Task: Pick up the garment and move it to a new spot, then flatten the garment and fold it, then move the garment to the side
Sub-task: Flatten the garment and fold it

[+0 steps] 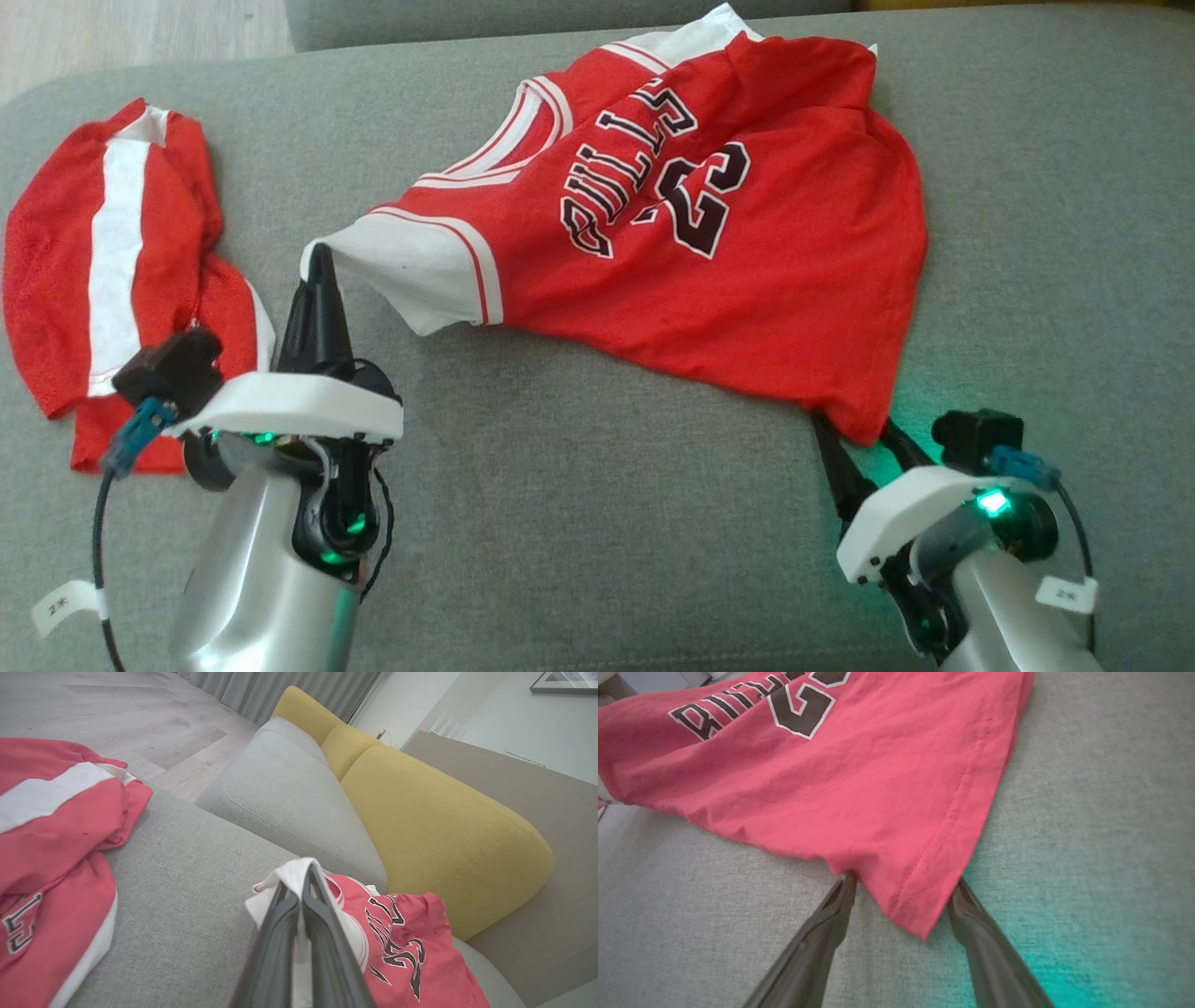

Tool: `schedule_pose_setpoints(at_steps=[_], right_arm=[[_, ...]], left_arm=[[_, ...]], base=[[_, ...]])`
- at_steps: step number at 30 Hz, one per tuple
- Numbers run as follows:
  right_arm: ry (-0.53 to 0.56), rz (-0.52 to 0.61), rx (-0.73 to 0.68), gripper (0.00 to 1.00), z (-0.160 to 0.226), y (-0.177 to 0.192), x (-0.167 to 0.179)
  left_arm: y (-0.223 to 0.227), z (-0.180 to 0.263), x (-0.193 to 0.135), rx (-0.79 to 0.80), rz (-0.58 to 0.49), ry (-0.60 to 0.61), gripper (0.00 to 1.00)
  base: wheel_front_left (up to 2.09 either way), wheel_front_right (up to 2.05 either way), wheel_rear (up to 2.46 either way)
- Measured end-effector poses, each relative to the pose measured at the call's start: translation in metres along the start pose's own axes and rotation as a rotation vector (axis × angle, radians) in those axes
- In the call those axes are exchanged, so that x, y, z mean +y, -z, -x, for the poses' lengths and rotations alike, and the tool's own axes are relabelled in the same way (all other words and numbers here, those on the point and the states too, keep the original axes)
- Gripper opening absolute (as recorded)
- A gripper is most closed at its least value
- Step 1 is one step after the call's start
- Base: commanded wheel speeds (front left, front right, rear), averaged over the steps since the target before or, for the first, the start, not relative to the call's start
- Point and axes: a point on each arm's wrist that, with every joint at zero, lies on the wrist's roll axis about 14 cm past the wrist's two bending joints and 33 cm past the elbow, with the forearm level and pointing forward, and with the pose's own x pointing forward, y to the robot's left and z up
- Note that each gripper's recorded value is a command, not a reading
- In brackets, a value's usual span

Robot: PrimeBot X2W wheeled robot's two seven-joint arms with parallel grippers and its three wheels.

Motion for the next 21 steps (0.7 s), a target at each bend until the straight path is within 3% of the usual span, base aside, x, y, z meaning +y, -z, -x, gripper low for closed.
schedule_pose_setpoints(at_steps=[1, 9, 15, 21], right_arm=[[-0.007, 0.005, 0.002, 0.0, -0.002, -0.001, 0.002], [0.004, 0.077, -0.057, 0.0, -0.003, -0.021, -0.006], [0.065, 0.281, -0.298, 0.0, 0.013, -0.106, -0.033], [0.094, 0.486, -0.581, 0.0, 0.052, -0.217, -0.031]], left_arm=[[0.0, 0.0, 0.001, 0.0, 0.0, -0.002, 0.0], [-0.003, 0.001, 0.002, -0.007, -0.001, -0.007, 0.0], [-0.021, 0.0, -0.009, -0.058, 0.05, 0.036, 0.0], [-0.073, -0.002, -0.059, -0.195, 0.132, 0.198, 0.0]], base=[[0.0, 0.0, 0.0], [0.0, 0.0, 0.0], [0.0, 0.0, 0.0], [0.0, 0.0, 0.0]])
